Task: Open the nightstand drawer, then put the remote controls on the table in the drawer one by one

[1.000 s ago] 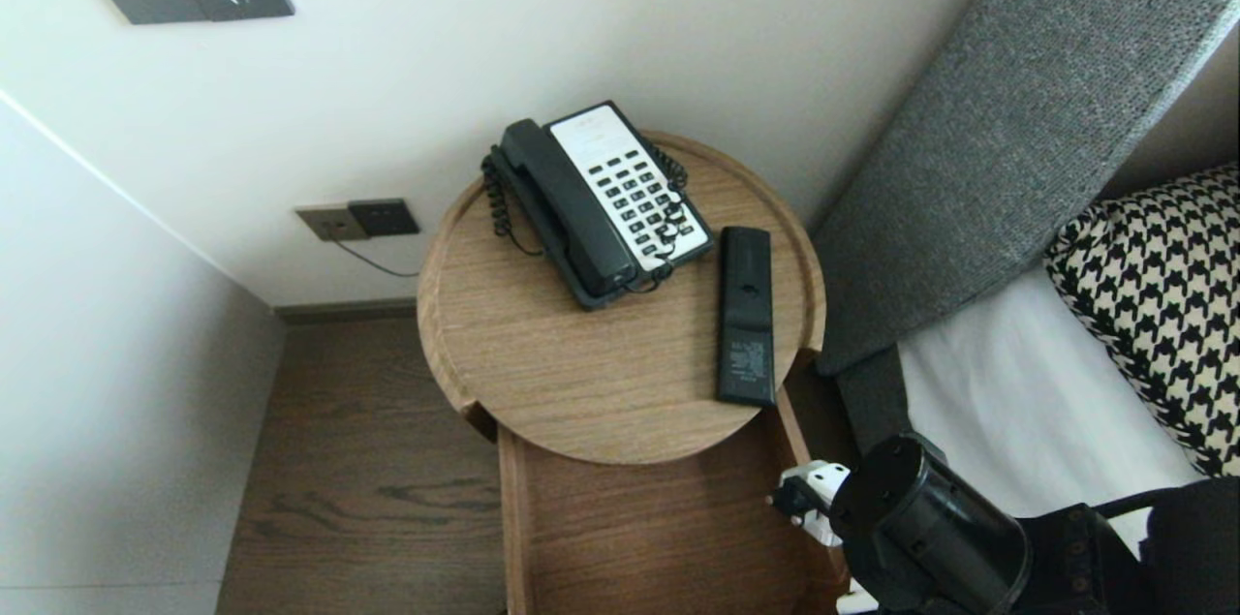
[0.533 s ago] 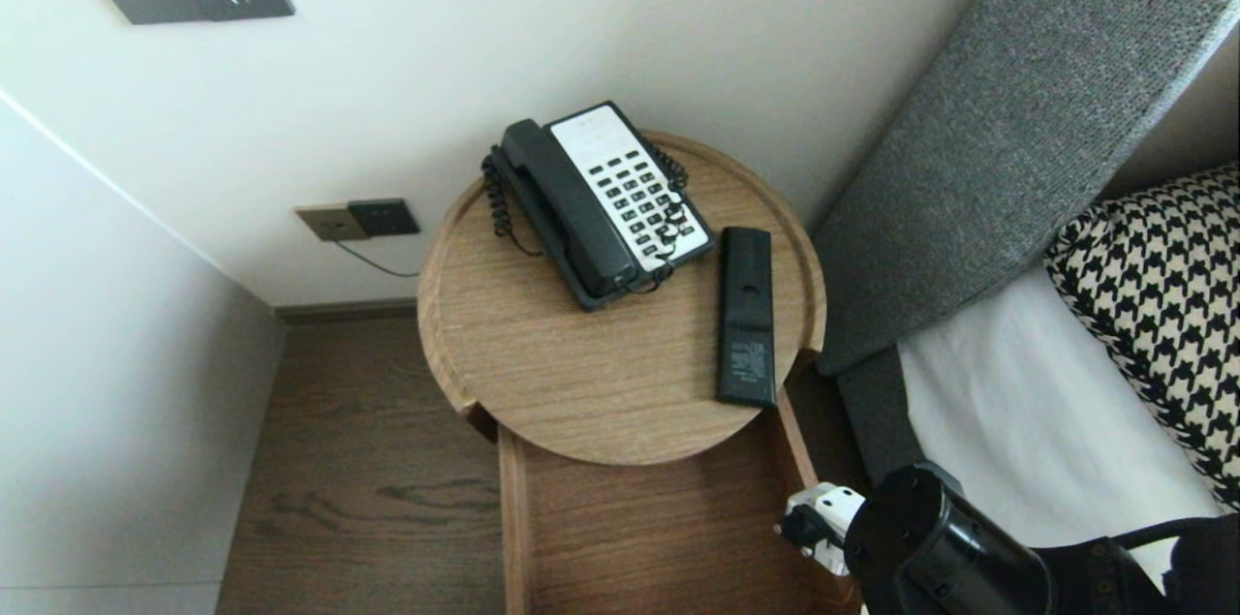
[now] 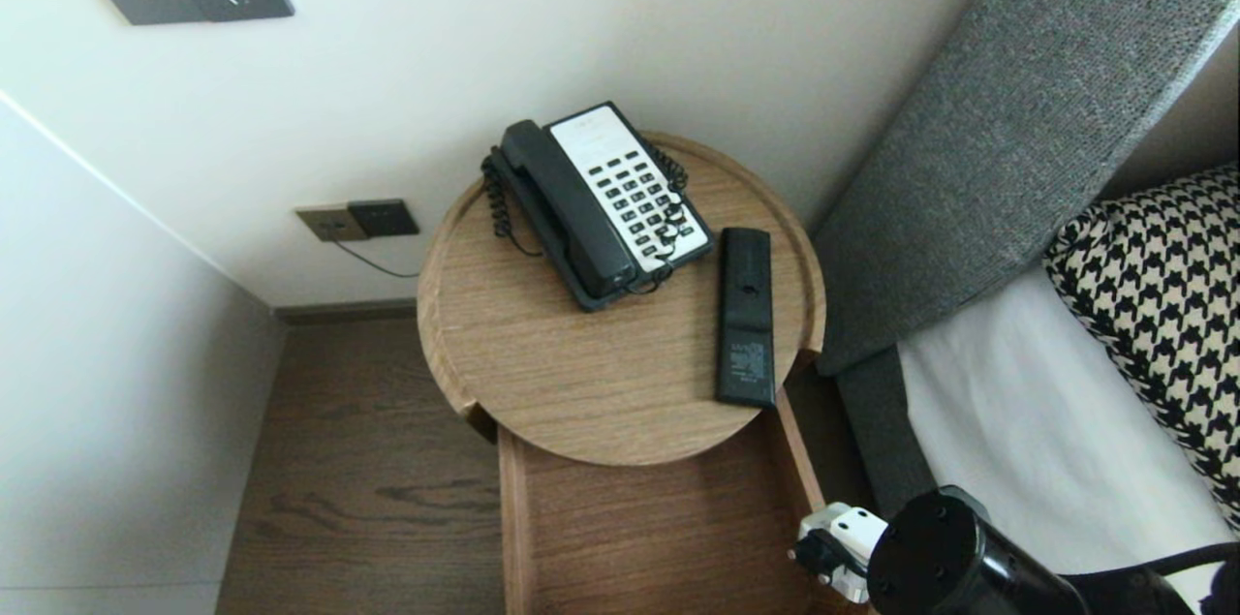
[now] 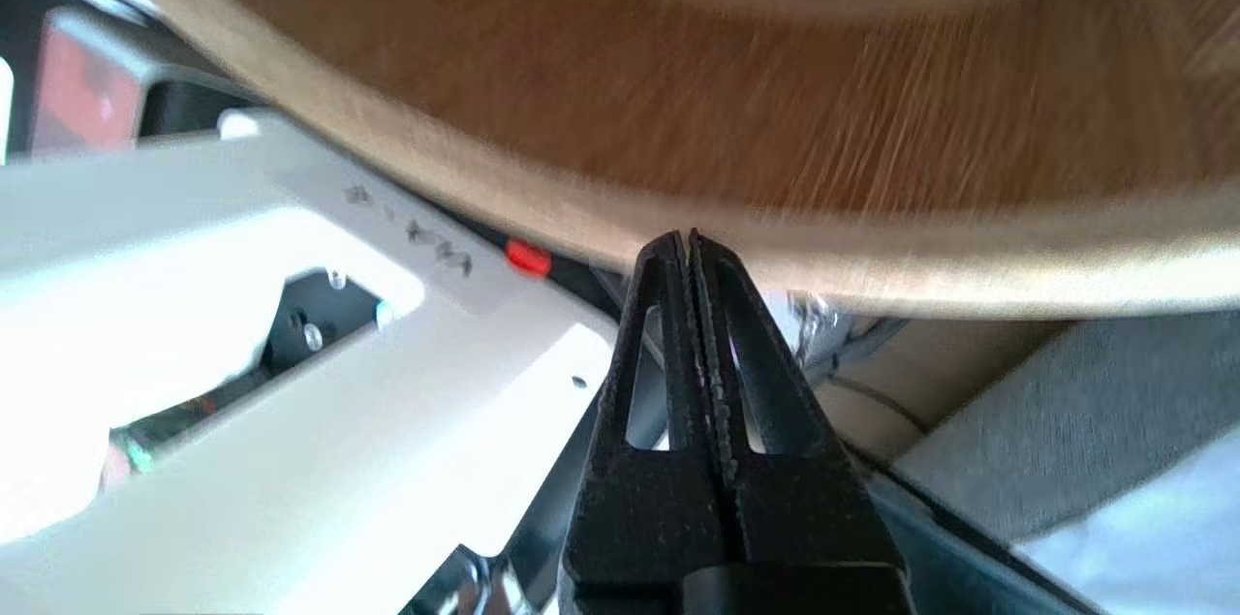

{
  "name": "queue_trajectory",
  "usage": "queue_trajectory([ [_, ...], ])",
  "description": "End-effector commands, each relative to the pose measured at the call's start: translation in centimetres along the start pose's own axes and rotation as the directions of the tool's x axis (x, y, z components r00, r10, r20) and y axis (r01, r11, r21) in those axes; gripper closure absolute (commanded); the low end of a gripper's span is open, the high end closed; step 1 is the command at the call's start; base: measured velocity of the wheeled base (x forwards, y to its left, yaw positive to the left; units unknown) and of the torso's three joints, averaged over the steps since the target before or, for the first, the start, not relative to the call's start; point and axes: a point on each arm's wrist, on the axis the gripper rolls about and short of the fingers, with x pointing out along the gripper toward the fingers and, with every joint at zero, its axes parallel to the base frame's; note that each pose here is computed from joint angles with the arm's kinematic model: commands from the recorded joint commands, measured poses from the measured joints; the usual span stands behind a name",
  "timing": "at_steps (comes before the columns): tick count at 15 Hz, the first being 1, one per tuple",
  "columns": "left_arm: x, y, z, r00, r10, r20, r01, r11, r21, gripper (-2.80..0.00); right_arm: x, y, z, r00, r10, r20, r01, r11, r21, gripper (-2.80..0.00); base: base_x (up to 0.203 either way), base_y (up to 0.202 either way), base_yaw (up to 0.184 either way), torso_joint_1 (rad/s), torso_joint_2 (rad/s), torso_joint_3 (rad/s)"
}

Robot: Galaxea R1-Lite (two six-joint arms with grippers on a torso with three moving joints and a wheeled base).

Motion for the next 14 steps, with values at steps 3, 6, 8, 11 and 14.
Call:
queue_trajectory([
  [3,0.0,0.0,0.0,1.0,0.0,0.0,0.0,1.0,0.0,0.0,-0.7,0.2,0.7,0.999,0.015,0.047,-0.015,1.0,0.008,0.0,0.0,0.0,0.0,0.0,0.0,0.0],
  [6,0.0,0.0,0.0,1.0,0.0,0.0,0.0,1.0,0.0,0.0,-1.5,0.4,1.5,0.995,0.032,0.091,-0.033,0.999,0.015,0.0,0.0,0.0,0.0,0.0,0.0,0.0],
  [8,0.0,0.0,0.0,1.0,0.0,0.0,0.0,1.0,0.0,0.0,-2.2,0.3,1.9,0.991,0.038,0.125,-0.041,0.999,0.028,0.0,0.0,0.0,0.0,0.0,0.0,0.0],
  [11,0.0,0.0,0.0,1.0,0.0,0.0,0.0,1.0,0.0,0.0,-4.9,0.3,3.0,0.974,0.064,0.219,-0.074,0.997,0.037,0.0,0.0,0.0,0.0,0.0,0.0,0.0],
  [14,0.0,0.0,0.0,1.0,0.0,0.0,0.0,1.0,0.0,0.0,-7.8,0.0,4.8,0.96,0.04,0.278,-0.064,0.995,0.078,0.0,0.0,0.0,0.0,0.0,0.0,0.0],
])
